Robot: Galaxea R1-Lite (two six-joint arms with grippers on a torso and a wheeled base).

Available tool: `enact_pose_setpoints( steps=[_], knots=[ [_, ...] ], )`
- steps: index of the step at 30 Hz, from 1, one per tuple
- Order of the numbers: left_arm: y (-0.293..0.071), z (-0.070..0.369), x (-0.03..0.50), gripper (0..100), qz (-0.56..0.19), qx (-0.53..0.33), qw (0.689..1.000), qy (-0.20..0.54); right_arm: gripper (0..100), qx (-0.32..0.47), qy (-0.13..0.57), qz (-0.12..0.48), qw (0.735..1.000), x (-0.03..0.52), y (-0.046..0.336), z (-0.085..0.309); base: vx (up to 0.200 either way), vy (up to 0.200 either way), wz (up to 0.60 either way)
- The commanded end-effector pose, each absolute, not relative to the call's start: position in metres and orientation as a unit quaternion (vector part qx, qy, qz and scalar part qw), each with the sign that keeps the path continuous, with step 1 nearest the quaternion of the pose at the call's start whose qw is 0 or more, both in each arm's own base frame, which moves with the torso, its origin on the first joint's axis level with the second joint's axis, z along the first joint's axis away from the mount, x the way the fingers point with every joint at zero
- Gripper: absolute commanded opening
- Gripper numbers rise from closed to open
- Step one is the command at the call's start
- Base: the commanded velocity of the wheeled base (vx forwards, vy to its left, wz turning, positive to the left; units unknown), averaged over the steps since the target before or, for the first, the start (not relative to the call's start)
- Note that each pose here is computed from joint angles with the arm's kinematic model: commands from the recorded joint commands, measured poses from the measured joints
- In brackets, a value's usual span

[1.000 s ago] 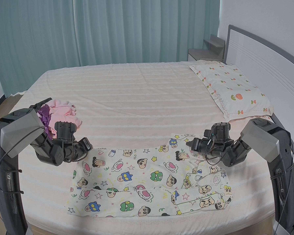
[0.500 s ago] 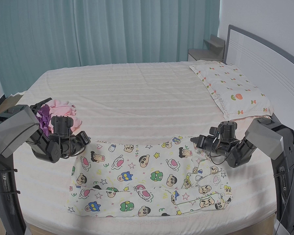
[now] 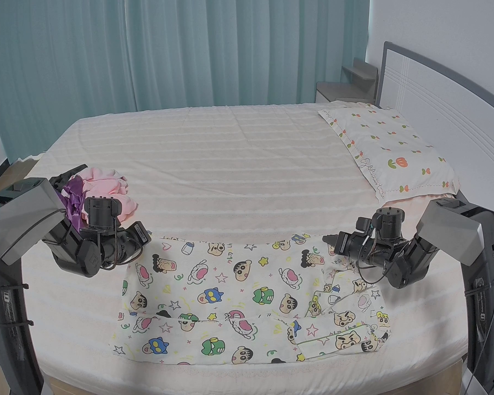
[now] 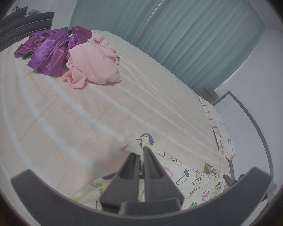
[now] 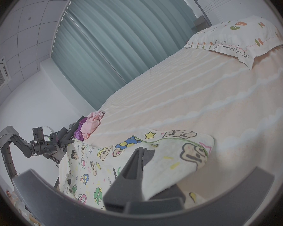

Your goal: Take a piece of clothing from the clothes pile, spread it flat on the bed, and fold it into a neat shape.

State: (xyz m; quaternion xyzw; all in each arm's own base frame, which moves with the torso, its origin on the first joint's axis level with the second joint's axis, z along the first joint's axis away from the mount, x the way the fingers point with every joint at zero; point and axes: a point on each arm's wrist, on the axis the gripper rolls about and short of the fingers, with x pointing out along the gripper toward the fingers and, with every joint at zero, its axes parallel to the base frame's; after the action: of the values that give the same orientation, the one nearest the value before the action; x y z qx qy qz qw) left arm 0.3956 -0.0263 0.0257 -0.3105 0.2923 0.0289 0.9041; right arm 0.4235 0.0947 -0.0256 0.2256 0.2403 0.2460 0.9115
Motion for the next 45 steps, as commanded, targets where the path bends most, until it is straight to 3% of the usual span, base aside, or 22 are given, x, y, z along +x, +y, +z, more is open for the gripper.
enact_pose_setpoints(
  steps=[1, 18, 45],
  knots=[
    [-0.024, 0.027, 0.387, 0, 0.032, -0.310, 0.903, 0.296, 0, 0.212, 0.240, 0.250, 0.914, 0.410, 0.093, -0.015, 0.000, 0.000, 0.00],
    [-0.022, 0.006, 0.341, 0, 0.026, -0.290, 0.906, 0.307, 0, 0.161, 0.259, 0.262, 0.916, 0.356, 0.086, -0.023, 0.000, 0.000, 0.00],
    [-0.024, -0.038, 0.290, 0, 0.034, -0.283, 0.888, 0.361, 0, 0.158, 0.294, 0.260, 0.906, 0.299, 0.081, -0.058, 0.000, 0.000, 0.00]
  ],
)
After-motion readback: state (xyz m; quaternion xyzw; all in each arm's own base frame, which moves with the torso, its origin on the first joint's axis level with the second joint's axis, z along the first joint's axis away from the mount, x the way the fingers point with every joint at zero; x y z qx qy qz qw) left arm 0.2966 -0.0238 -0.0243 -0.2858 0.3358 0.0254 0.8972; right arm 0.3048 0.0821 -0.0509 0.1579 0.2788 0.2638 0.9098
